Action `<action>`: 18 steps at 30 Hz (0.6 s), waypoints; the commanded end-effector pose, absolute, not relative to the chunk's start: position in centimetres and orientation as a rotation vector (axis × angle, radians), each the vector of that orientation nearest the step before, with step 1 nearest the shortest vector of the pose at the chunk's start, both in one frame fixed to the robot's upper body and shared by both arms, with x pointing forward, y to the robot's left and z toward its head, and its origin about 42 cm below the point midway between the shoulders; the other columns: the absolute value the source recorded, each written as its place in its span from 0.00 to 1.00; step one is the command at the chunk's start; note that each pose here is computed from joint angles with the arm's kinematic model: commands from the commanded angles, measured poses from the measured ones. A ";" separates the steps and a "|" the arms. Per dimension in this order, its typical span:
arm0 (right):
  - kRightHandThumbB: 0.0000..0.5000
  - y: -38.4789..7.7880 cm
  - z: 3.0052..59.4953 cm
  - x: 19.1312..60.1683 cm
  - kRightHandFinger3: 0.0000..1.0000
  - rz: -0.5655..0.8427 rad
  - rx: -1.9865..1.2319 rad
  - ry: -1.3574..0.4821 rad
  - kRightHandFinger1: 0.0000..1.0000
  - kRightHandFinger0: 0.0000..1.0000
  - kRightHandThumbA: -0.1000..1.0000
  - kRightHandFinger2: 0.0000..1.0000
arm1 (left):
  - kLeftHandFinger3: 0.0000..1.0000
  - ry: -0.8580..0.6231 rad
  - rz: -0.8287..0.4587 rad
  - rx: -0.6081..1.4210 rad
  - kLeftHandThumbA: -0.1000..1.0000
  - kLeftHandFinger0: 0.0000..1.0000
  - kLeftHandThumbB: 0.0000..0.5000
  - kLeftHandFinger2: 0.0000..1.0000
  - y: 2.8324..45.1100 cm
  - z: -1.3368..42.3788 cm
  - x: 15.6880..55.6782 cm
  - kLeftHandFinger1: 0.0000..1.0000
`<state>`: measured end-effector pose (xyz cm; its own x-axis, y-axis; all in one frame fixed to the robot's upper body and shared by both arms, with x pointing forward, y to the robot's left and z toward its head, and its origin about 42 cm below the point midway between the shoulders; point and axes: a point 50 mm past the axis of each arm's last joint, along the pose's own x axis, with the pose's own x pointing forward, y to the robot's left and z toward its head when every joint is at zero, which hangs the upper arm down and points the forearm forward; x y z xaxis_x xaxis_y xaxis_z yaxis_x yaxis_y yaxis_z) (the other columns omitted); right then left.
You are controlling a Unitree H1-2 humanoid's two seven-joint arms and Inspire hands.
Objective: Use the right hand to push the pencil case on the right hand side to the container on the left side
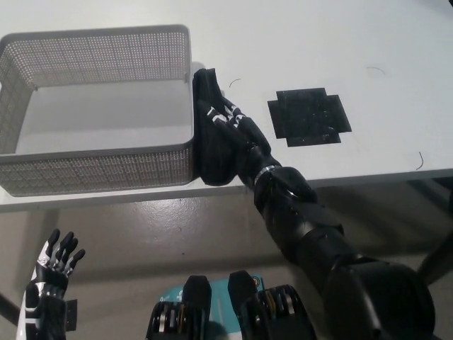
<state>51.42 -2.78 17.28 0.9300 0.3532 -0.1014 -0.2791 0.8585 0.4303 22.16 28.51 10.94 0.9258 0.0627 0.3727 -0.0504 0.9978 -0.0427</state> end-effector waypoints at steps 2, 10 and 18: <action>0.68 -0.6 19.9 51.8 1.00 0.396 0.444 0.105 1.00 1.00 1.00 1.00 | 1.00 -0.472 0.046 -0.012 1.00 1.00 0.85 1.00 29.0 12.6 22.4 1.00; 0.65 -5.6 22.5 54.0 1.00 0.336 0.400 -0.085 1.00 1.00 1.00 1.00 | 1.00 -0.458 0.061 -0.004 1.00 1.00 0.88 1.00 29.3 12.3 22.0 1.00; 0.74 -12.7 27.4 55.1 1.00 0.280 0.371 -0.378 1.00 1.00 1.00 1.00 | 1.00 -0.450 0.041 -0.015 1.00 1.00 0.86 1.00 28.8 12.1 21.9 1.00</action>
<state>54.17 -9.17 21.44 0.9606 0.2454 0.1306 -0.2769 0.8864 0.3709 22.06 28.70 10.95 0.9255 0.0636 0.3734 -0.0532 0.9979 -0.0382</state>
